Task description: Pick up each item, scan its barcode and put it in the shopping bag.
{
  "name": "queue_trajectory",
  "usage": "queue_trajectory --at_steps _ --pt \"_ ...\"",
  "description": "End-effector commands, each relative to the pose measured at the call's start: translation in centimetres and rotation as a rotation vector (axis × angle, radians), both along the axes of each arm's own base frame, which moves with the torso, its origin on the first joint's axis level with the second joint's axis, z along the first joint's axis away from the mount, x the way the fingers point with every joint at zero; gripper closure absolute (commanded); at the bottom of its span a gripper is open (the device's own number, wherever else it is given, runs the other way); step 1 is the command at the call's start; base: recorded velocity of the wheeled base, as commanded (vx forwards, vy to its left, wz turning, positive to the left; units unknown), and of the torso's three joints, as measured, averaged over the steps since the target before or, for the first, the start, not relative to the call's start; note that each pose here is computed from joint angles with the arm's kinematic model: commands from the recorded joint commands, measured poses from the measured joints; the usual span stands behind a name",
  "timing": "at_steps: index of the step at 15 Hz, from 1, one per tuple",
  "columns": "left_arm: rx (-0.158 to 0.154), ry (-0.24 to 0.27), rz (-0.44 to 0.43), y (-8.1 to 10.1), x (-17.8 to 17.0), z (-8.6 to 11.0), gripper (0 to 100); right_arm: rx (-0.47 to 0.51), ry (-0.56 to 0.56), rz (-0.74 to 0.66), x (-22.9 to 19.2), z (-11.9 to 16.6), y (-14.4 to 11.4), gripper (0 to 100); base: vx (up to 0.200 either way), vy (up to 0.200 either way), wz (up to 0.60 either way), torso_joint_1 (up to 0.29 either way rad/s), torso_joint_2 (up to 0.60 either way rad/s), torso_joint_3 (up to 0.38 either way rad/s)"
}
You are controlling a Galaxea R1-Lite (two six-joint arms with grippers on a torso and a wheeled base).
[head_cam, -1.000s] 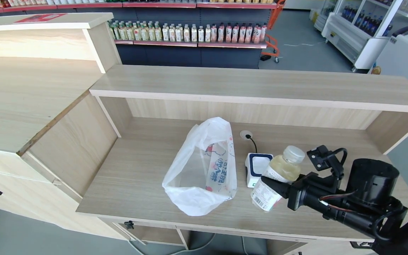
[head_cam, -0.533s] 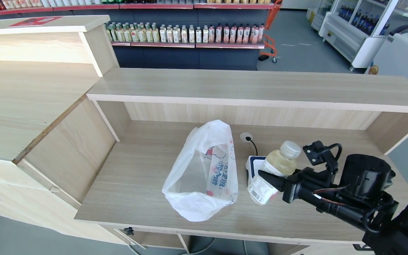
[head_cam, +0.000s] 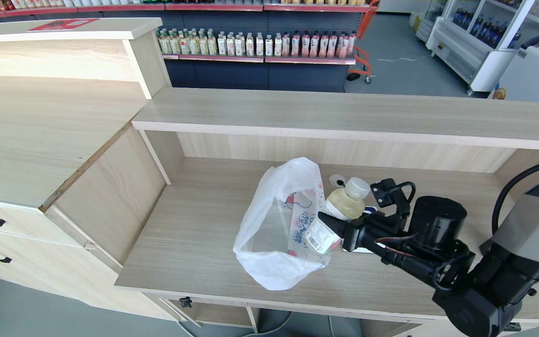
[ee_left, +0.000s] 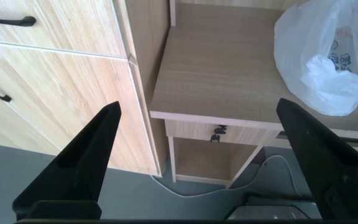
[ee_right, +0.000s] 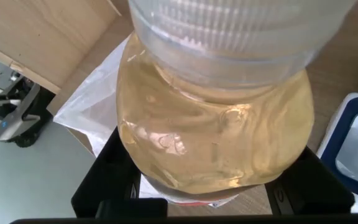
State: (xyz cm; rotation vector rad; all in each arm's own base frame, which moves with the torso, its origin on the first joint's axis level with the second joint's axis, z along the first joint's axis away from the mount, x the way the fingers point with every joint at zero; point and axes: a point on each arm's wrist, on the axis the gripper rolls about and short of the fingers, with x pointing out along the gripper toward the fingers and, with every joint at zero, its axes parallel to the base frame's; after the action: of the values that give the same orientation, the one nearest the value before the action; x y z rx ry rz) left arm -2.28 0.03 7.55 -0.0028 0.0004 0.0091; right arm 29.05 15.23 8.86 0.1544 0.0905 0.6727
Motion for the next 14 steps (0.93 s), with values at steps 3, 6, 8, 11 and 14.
queue_trajectory --at_steps 3,6,8,11,14 --pt "0.0 0.0 0.002 0.0 0.0 0.0 0 -0.061 -0.068 0.012 4.0 -4.1 2.4 100 0.0 0.0 0.0 0.0 0.0 0.0" --pt "0.0 0.0 0.002 0.0 0.0 0.0 0 -0.074 -0.094 0.018 6.0 -5.3 3.8 100 0.0 0.0 0.0 0.0 0.0 0.0" --pt "0.0 0.0 0.002 0.0 0.0 0.0 0 -0.1 -0.113 0.019 7.6 -5.9 4.6 100 0.0 0.0 0.0 0.0 0.0 0.0" --pt "0.0 0.0 0.002 0.0 0.0 0.0 0 -0.116 -0.147 0.026 9.4 -7.1 5.9 100 0.0 0.0 0.0 0.0 0.0 0.0" --pt "0.0 0.0 0.002 0.0 0.0 0.0 0 -0.171 -0.17 0.037 10.6 -8.3 7.0 100 0.0 0.0 0.0 0.0 0.0 0.0"
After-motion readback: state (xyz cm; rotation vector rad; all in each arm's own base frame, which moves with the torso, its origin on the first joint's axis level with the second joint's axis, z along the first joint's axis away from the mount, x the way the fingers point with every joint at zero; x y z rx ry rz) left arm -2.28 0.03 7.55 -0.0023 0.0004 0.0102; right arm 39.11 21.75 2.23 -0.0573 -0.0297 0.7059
